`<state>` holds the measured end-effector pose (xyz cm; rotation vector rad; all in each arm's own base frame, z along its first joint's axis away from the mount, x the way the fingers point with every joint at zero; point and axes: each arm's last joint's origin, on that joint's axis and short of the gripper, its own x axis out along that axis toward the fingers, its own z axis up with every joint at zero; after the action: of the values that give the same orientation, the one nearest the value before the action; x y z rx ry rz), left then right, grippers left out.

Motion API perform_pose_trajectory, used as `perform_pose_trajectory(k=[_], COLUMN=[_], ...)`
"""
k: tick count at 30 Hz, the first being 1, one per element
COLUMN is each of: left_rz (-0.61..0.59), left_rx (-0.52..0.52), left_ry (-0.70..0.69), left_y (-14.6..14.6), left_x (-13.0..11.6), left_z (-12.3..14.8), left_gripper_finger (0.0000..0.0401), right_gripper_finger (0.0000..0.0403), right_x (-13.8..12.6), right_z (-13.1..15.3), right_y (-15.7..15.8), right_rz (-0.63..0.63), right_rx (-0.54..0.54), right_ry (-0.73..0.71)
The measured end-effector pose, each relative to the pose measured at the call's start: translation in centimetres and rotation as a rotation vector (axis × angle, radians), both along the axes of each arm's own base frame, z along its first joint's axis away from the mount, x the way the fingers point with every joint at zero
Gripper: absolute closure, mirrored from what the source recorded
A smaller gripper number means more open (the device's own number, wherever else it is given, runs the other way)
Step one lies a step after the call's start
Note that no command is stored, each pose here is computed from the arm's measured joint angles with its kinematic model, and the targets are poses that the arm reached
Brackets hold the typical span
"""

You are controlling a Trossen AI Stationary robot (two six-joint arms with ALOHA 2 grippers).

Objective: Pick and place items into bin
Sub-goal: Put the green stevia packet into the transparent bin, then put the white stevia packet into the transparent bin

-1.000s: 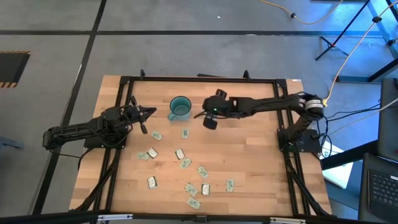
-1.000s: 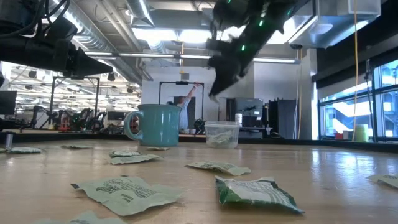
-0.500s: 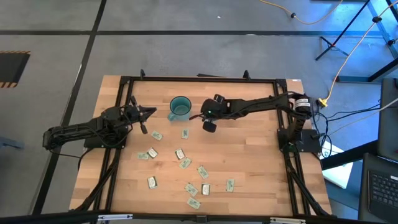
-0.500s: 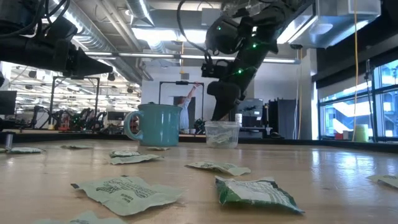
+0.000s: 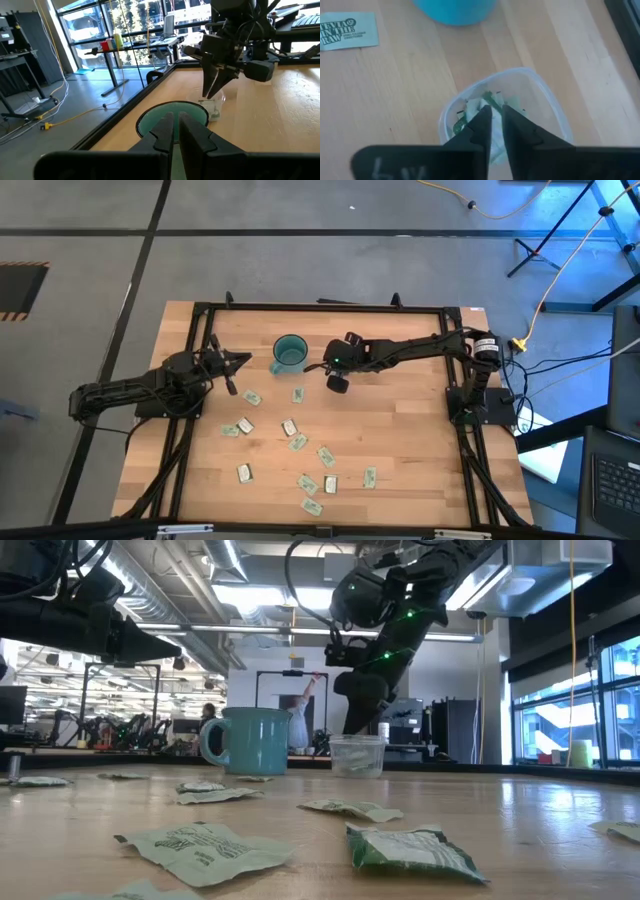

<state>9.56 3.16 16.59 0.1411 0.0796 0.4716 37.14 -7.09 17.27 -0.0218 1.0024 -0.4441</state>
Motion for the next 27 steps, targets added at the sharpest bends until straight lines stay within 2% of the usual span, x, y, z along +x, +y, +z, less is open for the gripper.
perform_pose_trajectory(k=[6, 10, 14, 18, 22, 27], left_rz=[0.000, 0.000, -0.017, -0.050, -0.089, -0.212], left_rx=[0.000, 0.000, -0.005, -0.028, -0.035, -0.050], left_ry=[0.000, 0.000, -0.001, -0.009, -0.003, 0.014], left_y=[0.0, 0.0, 0.0, -0.1, -0.2, -0.6], left_x=[0.0, 0.0, 0.0, 0.1, 0.1, 0.2], left_z=[0.0, 0.0, 0.0, 0.0, -0.1, -0.3], left_gripper_finger=[0.0381, 0.0381, 0.0381, 0.0381, 0.0381, 0.0381], right_gripper_finger=[0.0311, 0.0307, 0.0309, 0.0308, 0.0310, 0.0310], right_x=[0.3, 0.7, -0.2, -2.7, -6.4, -11.5], right_z=[1.5, 3.2, 5.2, 7.3, 9.0, 7.9], right_y=[0.0, 0.9, 2.9, 5.2, 7.0, 9.3], right_rz=[-0.020, -0.011, 0.019, 0.070, 0.086, 0.133], right_rx=[0.017, 0.027, 0.038, 0.038, 0.063, 0.120], right_ry=[0.031, 0.059, 0.029, -0.039, -0.163, -0.373])
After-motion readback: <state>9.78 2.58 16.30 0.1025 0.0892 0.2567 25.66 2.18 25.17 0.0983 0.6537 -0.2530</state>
